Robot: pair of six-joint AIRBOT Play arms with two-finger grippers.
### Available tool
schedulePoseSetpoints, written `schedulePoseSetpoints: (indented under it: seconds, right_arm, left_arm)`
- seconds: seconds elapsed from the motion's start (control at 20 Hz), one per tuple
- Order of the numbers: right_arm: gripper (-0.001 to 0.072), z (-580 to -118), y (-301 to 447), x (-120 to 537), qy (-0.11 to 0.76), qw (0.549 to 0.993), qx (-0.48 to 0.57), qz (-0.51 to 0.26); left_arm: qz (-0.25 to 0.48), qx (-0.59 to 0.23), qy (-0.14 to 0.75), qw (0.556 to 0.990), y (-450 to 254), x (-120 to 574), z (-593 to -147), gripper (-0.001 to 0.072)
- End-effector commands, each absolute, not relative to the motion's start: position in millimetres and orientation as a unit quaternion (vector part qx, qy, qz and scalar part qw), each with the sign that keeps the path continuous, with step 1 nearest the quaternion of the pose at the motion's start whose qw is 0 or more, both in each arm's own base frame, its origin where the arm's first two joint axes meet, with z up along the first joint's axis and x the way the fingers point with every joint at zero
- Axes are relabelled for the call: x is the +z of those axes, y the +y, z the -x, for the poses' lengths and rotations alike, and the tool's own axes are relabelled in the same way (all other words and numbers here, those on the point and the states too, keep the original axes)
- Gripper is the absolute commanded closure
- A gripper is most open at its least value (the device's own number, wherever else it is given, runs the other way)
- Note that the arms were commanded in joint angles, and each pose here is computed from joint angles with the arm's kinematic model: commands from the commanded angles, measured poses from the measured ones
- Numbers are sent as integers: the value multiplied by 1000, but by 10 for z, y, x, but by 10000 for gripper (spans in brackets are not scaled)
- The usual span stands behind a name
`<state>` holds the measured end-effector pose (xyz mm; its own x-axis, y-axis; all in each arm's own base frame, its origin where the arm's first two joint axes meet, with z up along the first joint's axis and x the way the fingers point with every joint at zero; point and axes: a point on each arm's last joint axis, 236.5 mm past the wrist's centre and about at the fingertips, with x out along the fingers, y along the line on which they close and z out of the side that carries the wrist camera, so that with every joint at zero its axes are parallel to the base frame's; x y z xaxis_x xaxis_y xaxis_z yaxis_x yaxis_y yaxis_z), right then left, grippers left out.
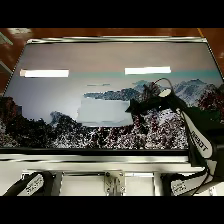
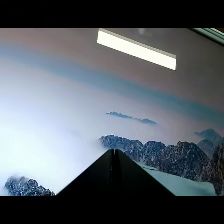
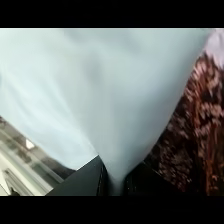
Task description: Fold the shirts.
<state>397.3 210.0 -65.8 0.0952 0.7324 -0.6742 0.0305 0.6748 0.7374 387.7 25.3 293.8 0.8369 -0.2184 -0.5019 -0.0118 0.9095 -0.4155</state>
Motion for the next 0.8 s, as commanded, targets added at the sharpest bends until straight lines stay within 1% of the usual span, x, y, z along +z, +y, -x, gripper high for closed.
schedulePoseSetpoints:
  seconds: [0.0, 0.15, 0.35, 0.45, 0.55, 0.75]
  right_arm:
    - [639, -4314, 1736, 224, 539, 723, 300, -310]
    - [639, -4342, 927, 1045, 500, 759, 252, -331]
    - [639, -4105, -283, 1704, 441, 821, 123, -340]
    - [639, -3941, -826, 1874, 411, 844, 49, -342]
    - [639, -3773, -1288, 1929, 388, 854, -10, -346]
    - [639, -3387, -2098, 1796, 379, 853, -123, -337]
  left_arm:
    - [206, -54, 279, 936, 262, 2939, -3883, 673]
    - [202, -55, 283, 936, 272, 2903, -3907, 673]
    - [202, -59, 286, 935, 244, 2890, -3915, 672]
    - [199, -66, 290, 934, 185, 2879, -3909, 672]
    - [195, -77, 300, 931, 105, 2849, -3886, 672]
    - [176, -99, 327, 923, -31, 2779, -3752, 672]
